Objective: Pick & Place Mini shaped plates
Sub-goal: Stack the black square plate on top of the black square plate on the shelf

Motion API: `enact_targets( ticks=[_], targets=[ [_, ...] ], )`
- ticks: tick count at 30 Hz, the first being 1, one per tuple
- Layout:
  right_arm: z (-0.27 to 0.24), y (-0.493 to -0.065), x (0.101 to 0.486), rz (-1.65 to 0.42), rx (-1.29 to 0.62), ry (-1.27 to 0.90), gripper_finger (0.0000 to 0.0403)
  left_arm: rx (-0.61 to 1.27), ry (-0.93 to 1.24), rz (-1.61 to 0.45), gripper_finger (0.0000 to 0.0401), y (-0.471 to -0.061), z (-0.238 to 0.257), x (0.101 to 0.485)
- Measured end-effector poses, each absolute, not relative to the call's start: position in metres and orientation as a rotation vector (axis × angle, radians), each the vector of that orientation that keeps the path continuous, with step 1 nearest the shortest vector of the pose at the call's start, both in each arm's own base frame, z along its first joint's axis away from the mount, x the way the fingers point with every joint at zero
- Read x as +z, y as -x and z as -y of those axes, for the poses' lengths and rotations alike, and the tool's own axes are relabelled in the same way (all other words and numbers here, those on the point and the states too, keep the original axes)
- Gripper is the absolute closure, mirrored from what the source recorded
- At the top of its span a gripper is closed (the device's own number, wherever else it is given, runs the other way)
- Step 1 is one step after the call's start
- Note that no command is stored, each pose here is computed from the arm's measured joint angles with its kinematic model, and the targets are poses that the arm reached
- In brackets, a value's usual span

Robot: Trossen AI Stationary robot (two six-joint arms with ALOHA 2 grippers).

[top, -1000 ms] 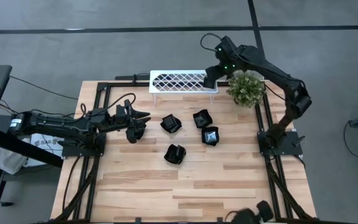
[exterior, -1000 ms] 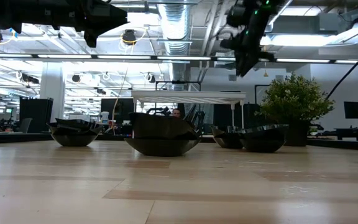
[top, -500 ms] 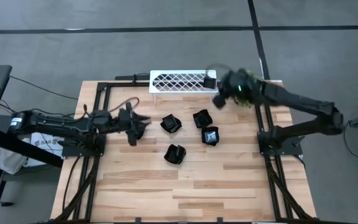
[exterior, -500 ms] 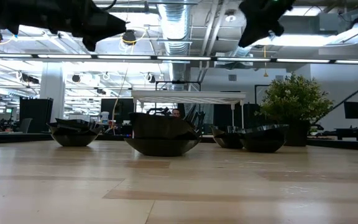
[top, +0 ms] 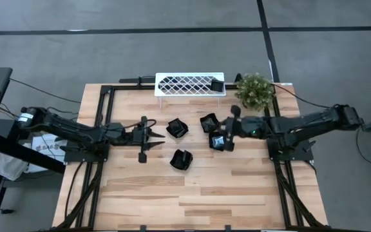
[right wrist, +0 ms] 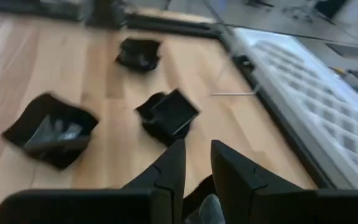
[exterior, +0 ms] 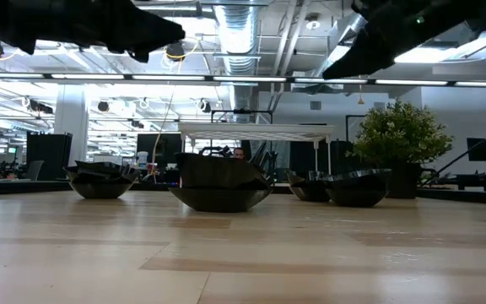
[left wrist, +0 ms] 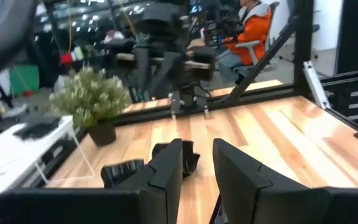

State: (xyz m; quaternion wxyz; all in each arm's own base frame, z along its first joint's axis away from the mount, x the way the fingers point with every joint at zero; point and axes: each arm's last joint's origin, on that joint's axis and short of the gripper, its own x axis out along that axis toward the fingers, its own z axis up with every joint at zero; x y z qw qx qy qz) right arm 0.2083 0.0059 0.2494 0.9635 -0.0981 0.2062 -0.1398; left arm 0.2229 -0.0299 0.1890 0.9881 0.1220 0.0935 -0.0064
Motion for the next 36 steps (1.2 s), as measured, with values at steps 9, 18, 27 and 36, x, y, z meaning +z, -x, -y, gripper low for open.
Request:
enact_targets(
  ticks=[9, 18, 27, 36],
  targets=[
    [-0.019, -0.227, 0.221, -0.553, -0.206, 0.308, 0.0332, 0.150, -0.243, -0.282, 0.0308, -0.237, 0.030, 0.192],
    [-0.023, -0.243, 0.205, -0.587, -0.076, 0.518, 0.0332, 0.242, -0.212, -0.361, 0.0308, -0.234, 0.032, 0.188],
    [-0.051, -0.272, 0.191, -0.548, 0.132, 0.940, 0.0332, 0.260, -0.113, -0.410, 0.0308, -0.232, 0.032, 0.182],
    [-0.106, -0.303, 0.191, -0.556, 0.150, 1.245, 0.0332, 0.269, -0.082, -0.444, 0.0308, -0.229, 0.031, 0.180]
  ],
)
